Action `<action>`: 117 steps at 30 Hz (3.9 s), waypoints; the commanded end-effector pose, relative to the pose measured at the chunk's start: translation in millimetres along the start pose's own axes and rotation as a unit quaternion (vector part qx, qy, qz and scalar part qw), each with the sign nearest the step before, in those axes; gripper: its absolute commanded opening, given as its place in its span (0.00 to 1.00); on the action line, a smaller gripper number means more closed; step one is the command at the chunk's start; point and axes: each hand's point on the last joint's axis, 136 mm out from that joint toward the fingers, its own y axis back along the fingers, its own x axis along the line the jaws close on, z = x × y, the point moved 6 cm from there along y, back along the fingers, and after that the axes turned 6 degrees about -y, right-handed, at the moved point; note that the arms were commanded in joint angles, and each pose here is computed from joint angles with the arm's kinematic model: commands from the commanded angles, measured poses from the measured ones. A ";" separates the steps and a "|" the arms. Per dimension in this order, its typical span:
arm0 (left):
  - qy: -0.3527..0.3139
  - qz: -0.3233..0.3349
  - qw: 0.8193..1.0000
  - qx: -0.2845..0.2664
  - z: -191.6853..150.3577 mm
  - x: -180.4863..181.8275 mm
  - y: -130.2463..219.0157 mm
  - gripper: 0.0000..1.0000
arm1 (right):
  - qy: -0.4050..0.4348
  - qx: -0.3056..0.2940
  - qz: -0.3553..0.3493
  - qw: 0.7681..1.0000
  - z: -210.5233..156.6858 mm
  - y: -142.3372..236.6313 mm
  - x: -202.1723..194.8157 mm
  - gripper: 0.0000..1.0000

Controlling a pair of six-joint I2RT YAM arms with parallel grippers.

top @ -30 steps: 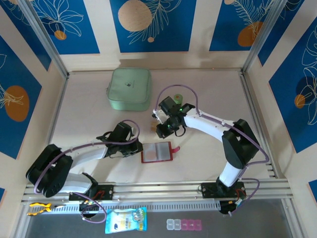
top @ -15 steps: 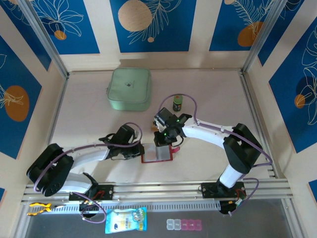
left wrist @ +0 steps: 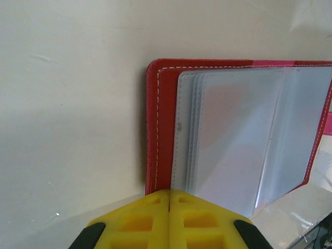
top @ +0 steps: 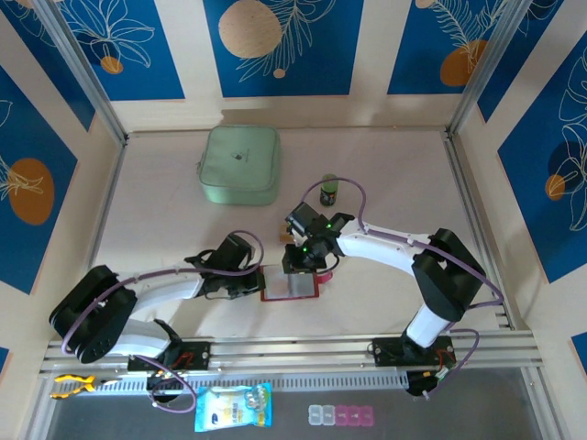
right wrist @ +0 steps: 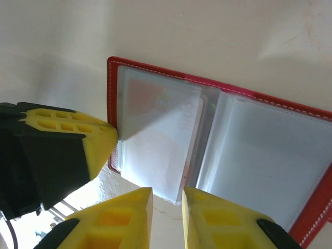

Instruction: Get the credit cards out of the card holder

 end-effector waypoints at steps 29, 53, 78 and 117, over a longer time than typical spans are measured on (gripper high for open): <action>-0.006 0.021 1.000 0.016 -6.5 6.2 -2.6 0.05 | -0.065 0.063 0.041 0.995 -5.9 -30.7 2.1 0.29; 0.000 0.027 0.999 0.018 -11.7 11.6 -0.4 0.06 | -0.074 0.074 0.016 0.994 -8.9 -49.4 -11.2 0.30; -0.006 0.024 1.000 0.002 -3.9 2.7 8.2 0.06 | -0.083 0.062 0.015 0.994 -8.3 -41.3 -30.2 0.29; 0.005 -0.024 1.000 0.003 11.0 -38.6 -10.9 0.20 | -0.097 0.078 0.068 0.990 -15.1 -45.4 -49.7 0.16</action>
